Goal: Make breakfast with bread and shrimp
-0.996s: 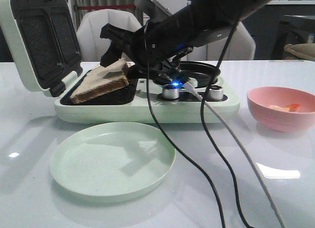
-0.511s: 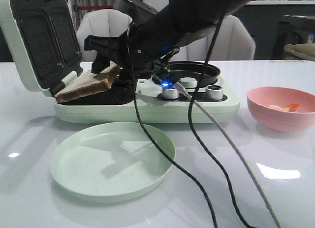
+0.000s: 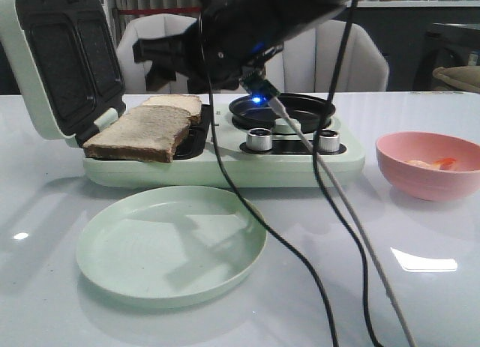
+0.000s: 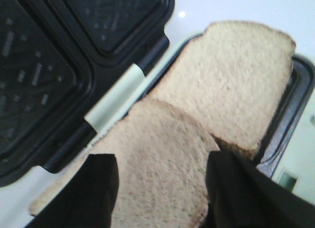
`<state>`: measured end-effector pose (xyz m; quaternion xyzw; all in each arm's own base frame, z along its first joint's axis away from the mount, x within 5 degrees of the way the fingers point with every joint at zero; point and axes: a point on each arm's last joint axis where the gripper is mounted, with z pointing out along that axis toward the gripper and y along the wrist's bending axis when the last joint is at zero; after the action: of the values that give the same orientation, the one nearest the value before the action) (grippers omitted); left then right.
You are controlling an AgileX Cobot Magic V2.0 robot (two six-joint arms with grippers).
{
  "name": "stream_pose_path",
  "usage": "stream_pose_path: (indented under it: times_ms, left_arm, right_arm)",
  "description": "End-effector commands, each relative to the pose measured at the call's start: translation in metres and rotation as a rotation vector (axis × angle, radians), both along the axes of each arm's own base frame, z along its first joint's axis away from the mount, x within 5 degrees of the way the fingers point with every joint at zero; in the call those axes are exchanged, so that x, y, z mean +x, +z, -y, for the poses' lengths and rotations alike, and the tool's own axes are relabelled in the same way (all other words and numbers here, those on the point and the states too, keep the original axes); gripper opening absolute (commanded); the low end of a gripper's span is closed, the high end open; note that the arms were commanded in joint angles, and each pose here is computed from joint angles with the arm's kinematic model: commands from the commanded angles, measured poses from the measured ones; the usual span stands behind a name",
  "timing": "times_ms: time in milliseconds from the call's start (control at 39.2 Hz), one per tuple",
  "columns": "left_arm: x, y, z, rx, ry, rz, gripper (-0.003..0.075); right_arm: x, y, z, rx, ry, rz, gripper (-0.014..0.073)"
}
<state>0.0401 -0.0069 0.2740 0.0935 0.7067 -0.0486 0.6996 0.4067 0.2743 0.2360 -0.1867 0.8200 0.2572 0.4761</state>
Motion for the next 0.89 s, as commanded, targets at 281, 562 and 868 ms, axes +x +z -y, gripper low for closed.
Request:
stream_pose_path:
  times_ms: [281,562,868]
  left_arm:
    - [-0.001,0.015,0.001,-0.032,-0.014,0.092,0.0492]
    - [-0.001,0.015,0.001,-0.032,-0.014,0.092,0.0492]
    - [-0.001,0.015,0.001,-0.032,-0.014,0.092,0.0492]
  right_arm:
    - [-0.036,0.108,0.042,0.024,0.127,0.14,0.0491]
    - [-0.058,0.111,0.077,-0.25,0.061,-0.017,0.0491]
    - [-0.093,0.147,0.139,-0.212,-0.171,0.05,0.0491]
